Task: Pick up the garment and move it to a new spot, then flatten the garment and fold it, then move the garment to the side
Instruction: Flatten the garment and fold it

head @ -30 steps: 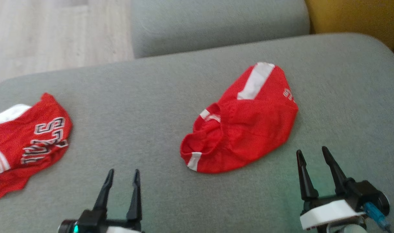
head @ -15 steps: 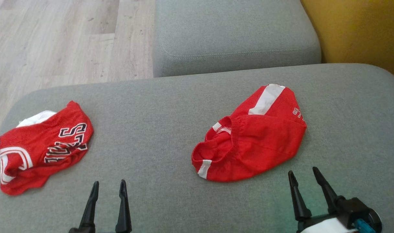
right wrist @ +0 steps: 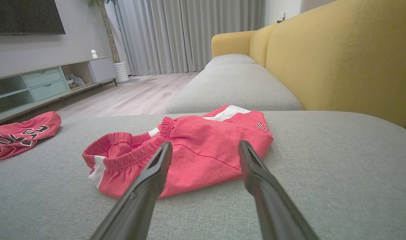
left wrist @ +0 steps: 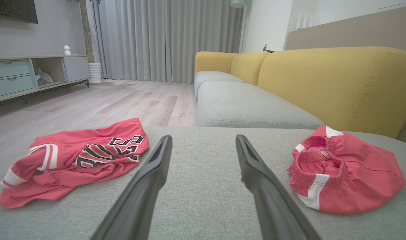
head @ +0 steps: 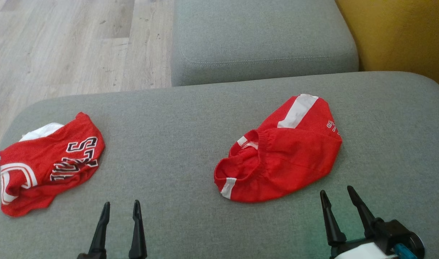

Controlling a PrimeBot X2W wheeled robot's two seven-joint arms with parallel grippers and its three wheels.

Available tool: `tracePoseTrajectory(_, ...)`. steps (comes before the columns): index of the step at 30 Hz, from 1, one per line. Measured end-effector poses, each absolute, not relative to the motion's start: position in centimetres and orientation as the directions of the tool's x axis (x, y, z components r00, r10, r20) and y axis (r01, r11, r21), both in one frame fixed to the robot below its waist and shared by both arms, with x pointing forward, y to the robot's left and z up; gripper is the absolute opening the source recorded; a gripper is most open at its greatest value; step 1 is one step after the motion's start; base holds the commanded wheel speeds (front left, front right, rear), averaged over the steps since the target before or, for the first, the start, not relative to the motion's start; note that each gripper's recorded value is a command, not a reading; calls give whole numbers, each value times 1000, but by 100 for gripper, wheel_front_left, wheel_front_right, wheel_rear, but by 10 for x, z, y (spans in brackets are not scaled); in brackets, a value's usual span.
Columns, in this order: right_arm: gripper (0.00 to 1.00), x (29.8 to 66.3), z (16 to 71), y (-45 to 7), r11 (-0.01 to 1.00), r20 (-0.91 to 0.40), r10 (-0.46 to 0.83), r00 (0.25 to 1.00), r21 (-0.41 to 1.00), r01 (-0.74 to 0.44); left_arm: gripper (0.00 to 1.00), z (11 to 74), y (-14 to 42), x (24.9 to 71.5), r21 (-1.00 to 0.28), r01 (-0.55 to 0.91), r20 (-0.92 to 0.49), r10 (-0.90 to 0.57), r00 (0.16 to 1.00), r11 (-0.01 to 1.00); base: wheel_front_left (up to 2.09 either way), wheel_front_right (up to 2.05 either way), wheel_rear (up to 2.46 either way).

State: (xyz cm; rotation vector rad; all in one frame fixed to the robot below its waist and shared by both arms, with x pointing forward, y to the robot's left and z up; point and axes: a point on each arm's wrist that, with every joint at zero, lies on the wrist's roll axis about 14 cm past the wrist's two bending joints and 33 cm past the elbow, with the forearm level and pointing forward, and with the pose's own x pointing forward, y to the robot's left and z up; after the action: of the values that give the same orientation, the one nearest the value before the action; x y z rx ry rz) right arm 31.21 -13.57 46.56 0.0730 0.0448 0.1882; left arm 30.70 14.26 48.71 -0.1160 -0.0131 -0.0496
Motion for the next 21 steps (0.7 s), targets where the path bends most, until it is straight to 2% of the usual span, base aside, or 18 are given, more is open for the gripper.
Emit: tracePoseTrajectory(21,100,313,465,-135,979,-39,192,981,77,-189,100,483,139,305,-103,61,5,-61,998,993,0,0,0)
